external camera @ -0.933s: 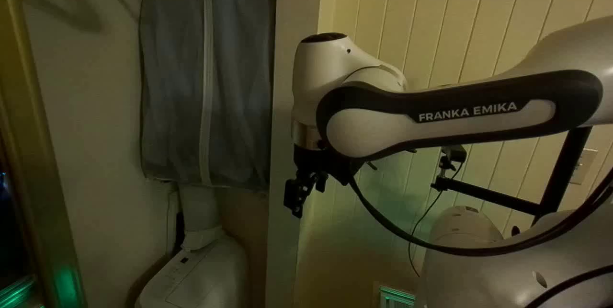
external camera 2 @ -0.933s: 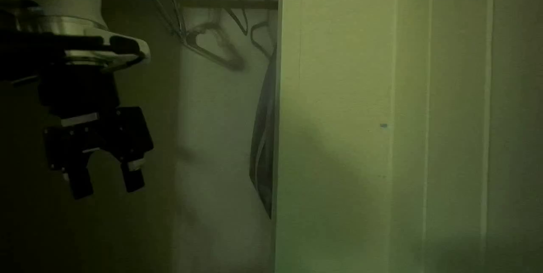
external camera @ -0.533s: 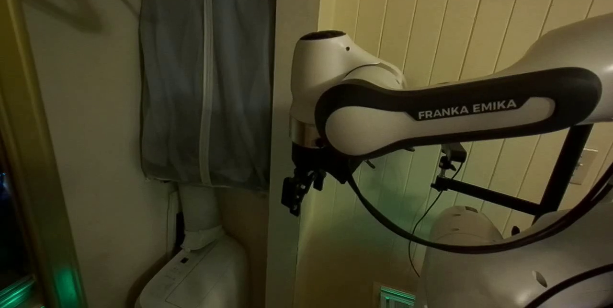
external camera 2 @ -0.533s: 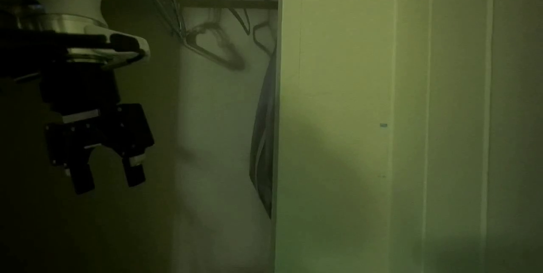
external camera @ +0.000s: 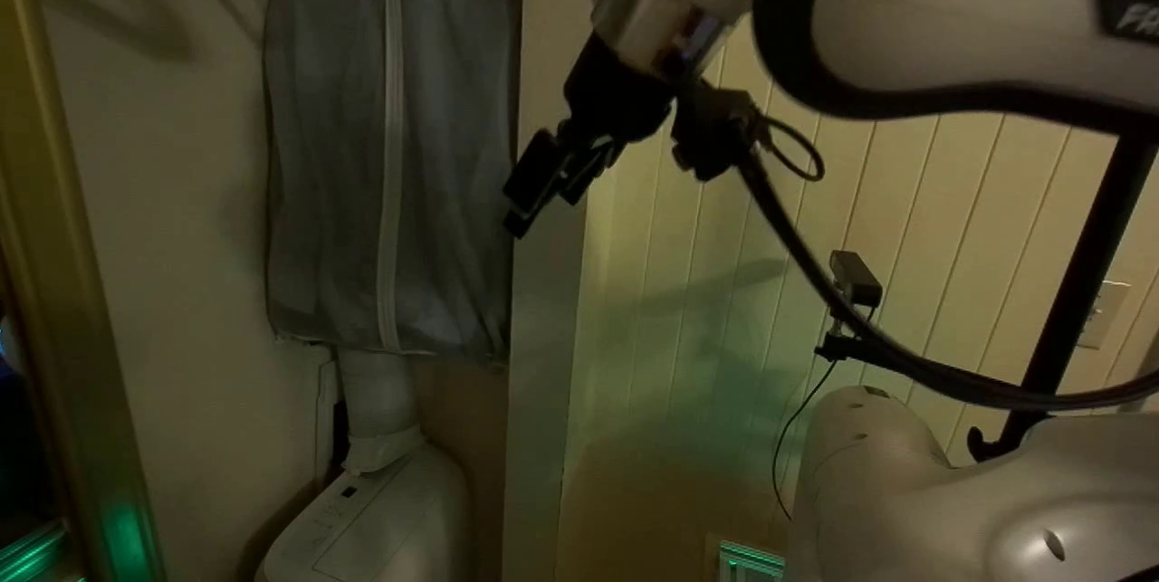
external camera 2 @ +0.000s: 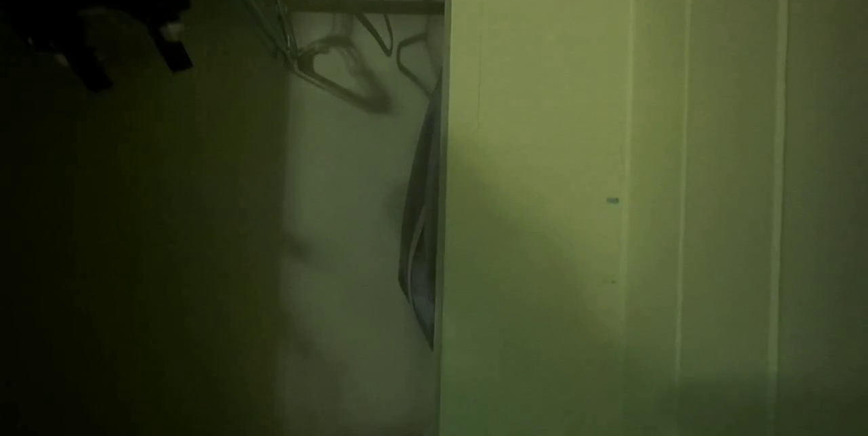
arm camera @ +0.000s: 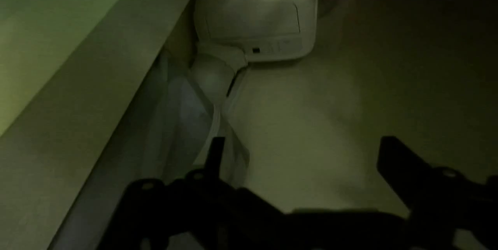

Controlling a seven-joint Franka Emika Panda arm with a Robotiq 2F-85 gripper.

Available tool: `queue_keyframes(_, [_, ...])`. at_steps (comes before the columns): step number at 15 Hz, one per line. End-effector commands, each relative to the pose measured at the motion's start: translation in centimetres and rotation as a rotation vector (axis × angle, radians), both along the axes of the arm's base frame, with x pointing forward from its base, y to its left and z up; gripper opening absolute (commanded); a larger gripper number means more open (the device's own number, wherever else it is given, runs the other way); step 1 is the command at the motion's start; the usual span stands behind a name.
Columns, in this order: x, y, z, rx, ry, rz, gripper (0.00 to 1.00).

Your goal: Move the three coat hangers in the middle to the right

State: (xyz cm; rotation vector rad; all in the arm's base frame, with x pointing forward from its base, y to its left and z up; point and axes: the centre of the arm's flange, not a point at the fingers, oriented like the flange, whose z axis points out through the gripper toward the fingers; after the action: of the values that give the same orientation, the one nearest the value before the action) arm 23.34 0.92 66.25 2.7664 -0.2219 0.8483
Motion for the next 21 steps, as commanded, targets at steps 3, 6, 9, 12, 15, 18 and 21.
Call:
queue_keyframes(3, [-0.6,0.2,1.0,-0.001,-0.017,0.005,1.0])
queue_keyframes(6, [-0.2,-0.2,-0.8,-0.042,0.032,0.0,1.0])
queue_keyframes(9, [1.1,1.9,3.1,0.053,-0.119,0.001,1.0])
queue_keyframes(12, [1.6,4.0,8.6,0.129,-0.289,0.023,1.0])
queue_keyframes(15, [1.9,5.4,14.2,0.195,-0.464,0.061,1.0])
queue_keyframes(18, [2.7,5.9,19.1,0.223,-0.646,0.136,1.0])
queue_keyframes(21, [4.5,5.5,21.9,0.203,-0.777,0.2,1.0])
